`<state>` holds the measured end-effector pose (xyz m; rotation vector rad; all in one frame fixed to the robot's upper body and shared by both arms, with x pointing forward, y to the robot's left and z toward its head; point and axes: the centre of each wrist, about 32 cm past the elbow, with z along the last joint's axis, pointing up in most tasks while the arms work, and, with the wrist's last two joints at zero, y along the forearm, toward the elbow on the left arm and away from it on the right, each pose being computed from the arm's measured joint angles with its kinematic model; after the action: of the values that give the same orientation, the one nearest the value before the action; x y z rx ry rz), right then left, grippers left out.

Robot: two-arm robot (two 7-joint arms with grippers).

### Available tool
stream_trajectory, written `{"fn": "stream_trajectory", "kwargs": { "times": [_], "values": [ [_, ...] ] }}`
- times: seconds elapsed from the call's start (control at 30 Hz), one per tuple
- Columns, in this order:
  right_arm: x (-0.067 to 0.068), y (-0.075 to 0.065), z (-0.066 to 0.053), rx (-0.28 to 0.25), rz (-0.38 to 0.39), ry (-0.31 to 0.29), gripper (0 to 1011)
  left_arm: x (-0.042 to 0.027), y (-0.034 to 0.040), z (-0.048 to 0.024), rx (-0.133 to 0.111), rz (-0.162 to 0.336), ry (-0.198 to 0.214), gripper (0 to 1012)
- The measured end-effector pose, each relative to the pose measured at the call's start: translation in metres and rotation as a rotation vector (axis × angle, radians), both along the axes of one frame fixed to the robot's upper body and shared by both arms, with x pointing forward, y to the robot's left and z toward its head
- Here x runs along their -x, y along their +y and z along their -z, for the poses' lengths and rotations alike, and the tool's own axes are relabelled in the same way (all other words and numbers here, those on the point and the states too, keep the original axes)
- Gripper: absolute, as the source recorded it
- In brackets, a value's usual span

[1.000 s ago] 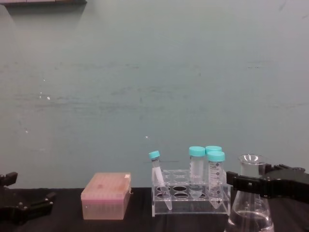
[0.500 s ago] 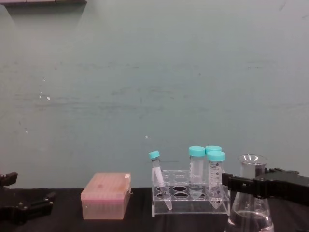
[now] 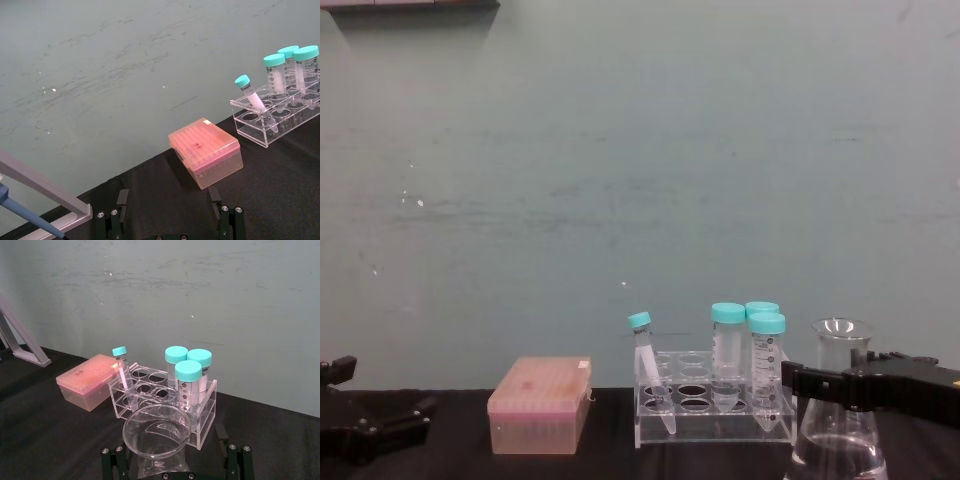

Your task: Pick up the beaker with the right gripper, shake it three times, and then put it down.

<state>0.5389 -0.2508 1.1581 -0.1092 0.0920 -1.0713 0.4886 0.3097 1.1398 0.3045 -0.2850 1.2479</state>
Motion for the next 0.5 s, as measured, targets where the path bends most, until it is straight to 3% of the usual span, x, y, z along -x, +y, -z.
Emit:
{"fn": "stream_trajectory", "kwargs": {
  "times": [0.5],
  "values": [
    [0.0005,-0.0001,-0.0003,-0.003,-0.007,-0.005,1000,0.0000,0.0000,0.0000,0.000,0.000,0.000,1000]
  ]
}}
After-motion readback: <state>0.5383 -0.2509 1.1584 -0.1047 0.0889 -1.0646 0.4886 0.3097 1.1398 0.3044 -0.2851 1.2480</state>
